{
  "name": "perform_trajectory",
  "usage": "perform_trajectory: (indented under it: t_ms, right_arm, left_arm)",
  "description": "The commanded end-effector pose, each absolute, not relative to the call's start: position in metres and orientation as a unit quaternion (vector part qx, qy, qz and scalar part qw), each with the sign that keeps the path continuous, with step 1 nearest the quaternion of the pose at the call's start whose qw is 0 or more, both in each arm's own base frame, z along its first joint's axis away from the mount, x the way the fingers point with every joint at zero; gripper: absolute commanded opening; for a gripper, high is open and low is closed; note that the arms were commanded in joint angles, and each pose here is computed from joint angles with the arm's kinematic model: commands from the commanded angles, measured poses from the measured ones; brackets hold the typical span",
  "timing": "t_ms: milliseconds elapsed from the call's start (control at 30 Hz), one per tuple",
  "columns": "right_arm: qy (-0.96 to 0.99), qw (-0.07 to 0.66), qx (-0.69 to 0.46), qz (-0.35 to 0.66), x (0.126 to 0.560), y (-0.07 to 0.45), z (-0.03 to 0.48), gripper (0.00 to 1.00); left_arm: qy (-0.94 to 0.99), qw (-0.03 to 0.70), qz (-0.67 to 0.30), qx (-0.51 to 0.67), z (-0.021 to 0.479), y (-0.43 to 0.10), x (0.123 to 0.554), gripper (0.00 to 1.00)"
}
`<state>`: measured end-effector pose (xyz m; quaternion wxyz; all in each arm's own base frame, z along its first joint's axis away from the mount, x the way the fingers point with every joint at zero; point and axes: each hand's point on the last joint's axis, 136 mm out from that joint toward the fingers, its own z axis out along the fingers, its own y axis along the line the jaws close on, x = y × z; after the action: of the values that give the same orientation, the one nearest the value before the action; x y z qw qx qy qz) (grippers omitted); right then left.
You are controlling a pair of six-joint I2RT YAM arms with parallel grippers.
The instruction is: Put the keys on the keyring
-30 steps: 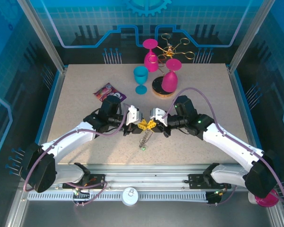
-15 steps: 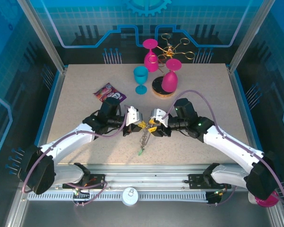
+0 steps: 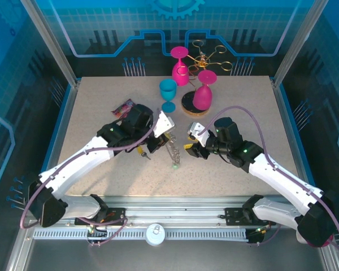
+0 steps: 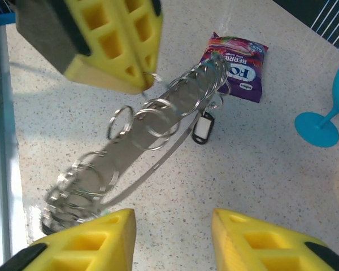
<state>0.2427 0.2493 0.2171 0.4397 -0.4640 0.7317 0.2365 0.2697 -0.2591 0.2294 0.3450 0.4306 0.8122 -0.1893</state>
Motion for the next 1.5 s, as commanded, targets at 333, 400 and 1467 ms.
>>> perform_trajectory:
  t_ms: [333, 400, 1467]
  right_arm:
    - [0.642, 0.46, -0.5, 0.354, 0.192, 0.284, 0.231, 0.33]
    - [0.635, 0.465, -0.506, 0.352, 0.192, 0.288, 0.227, 0.32]
    - [0.547, 0.457, -0.579, 0.396, 0.193, 0.295, 0.255, 0.23]
  left_arm:
    - [0.975, 0.081, -0.11, 0.174, 0.224, -0.249, 0.274, 0.0]
    - [0.977, 0.058, -0.129, 0.16, 0.223, -0.255, 0.268, 0.0]
    - [0.688, 0.246, -0.204, 0.651, 0.236, -0.259, 0.192, 0.0]
